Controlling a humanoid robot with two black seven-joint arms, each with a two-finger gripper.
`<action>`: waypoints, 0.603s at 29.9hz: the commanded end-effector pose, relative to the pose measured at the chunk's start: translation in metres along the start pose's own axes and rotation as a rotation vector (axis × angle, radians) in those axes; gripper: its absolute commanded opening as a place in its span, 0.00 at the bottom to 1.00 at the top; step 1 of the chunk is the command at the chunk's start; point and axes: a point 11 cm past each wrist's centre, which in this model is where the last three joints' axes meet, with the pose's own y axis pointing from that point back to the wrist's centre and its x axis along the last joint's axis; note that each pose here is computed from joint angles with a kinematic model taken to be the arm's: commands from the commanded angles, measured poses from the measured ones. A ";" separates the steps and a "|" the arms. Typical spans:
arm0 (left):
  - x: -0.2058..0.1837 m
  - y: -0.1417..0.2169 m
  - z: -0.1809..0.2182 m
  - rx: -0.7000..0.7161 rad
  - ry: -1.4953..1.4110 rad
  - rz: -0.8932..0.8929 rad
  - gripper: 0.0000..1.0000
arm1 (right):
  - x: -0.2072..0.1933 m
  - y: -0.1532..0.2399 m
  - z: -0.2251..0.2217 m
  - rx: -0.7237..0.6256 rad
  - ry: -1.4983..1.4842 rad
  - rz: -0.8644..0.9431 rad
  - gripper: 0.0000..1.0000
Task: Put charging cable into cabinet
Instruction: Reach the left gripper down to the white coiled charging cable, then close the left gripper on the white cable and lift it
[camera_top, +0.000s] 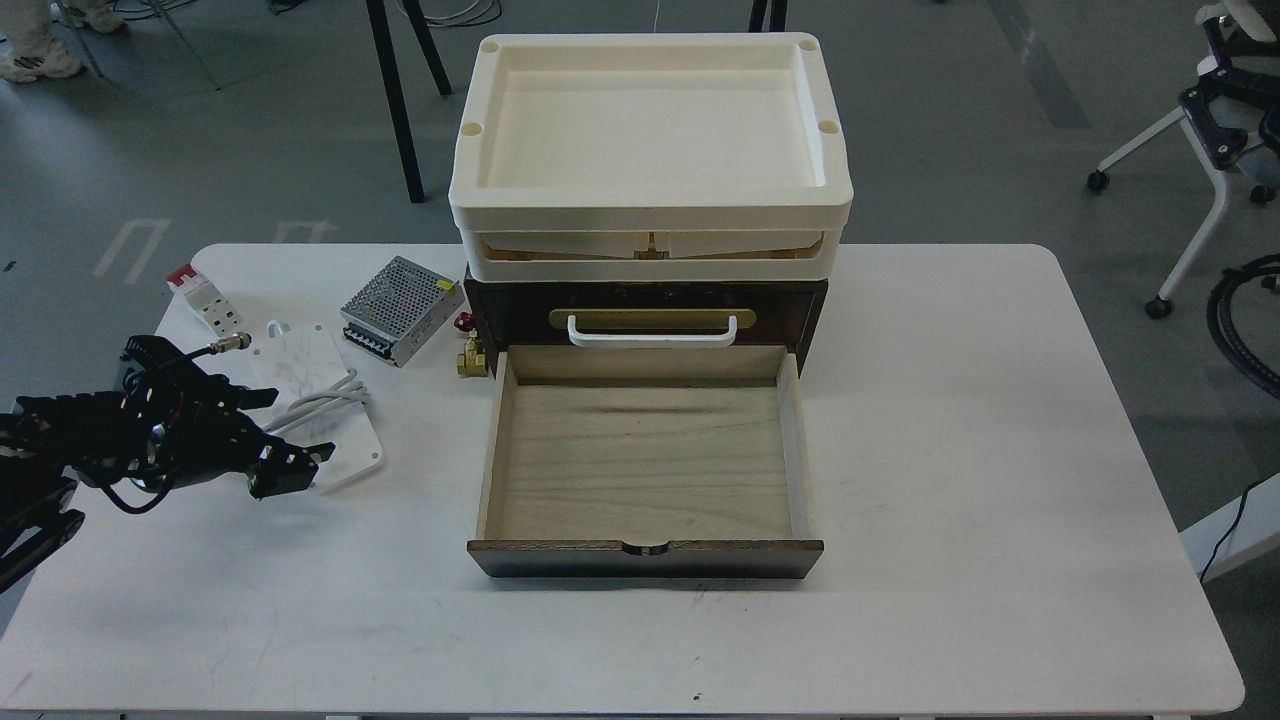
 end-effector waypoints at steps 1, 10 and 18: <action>-0.005 -0.005 -0.002 0.016 0.013 -0.011 0.98 | 0.002 0.002 0.001 -0.003 0.000 0.006 1.00; -0.005 -0.015 -0.002 0.033 0.001 0.035 0.78 | 0.005 0.005 0.003 -0.010 -0.001 0.015 1.00; 0.000 -0.013 0.000 0.032 -0.049 0.125 0.45 | 0.009 0.010 0.006 -0.017 -0.002 0.028 1.00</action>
